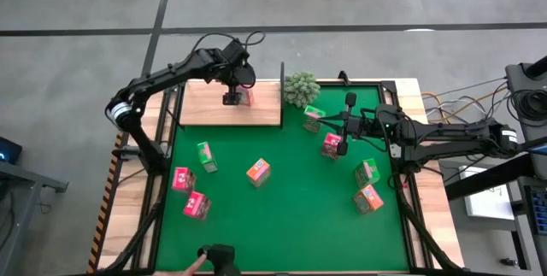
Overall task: Stack cereal on shelf
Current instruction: Put the top orange cereal box on the shelf
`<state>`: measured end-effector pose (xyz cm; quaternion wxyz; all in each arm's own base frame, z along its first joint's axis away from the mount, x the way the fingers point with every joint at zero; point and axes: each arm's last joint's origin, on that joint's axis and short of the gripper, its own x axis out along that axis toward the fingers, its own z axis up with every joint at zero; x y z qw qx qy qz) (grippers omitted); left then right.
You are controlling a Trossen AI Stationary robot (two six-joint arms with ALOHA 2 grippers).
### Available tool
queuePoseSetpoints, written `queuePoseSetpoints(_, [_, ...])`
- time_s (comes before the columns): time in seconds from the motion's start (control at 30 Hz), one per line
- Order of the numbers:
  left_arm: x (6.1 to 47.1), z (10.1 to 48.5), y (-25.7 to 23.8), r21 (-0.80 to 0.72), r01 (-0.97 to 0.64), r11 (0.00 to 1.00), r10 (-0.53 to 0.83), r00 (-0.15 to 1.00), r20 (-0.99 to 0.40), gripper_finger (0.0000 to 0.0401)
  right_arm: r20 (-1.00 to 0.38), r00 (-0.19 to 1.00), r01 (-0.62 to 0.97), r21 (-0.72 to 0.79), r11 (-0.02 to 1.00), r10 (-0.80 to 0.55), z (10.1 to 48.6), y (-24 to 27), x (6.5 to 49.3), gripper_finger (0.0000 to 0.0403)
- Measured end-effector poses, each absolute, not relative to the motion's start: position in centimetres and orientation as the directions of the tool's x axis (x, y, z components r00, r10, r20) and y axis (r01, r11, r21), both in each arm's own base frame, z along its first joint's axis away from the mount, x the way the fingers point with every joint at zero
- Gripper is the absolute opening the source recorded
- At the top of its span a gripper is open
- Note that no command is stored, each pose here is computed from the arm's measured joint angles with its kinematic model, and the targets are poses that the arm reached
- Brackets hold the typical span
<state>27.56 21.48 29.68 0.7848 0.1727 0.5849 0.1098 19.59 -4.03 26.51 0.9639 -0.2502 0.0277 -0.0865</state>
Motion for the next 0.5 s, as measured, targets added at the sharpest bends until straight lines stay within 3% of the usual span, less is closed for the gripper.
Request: queuePoseSetpoints(0.5, [27.51, 29.15, 21.99, 0.387, 0.028, 0.922, 0.365, 0.276, -0.889, 0.0271, -0.011, 0.983, 0.156, -0.489, 0.858, -0.185, 26.50, -4.11, 19.58, 0.0009])
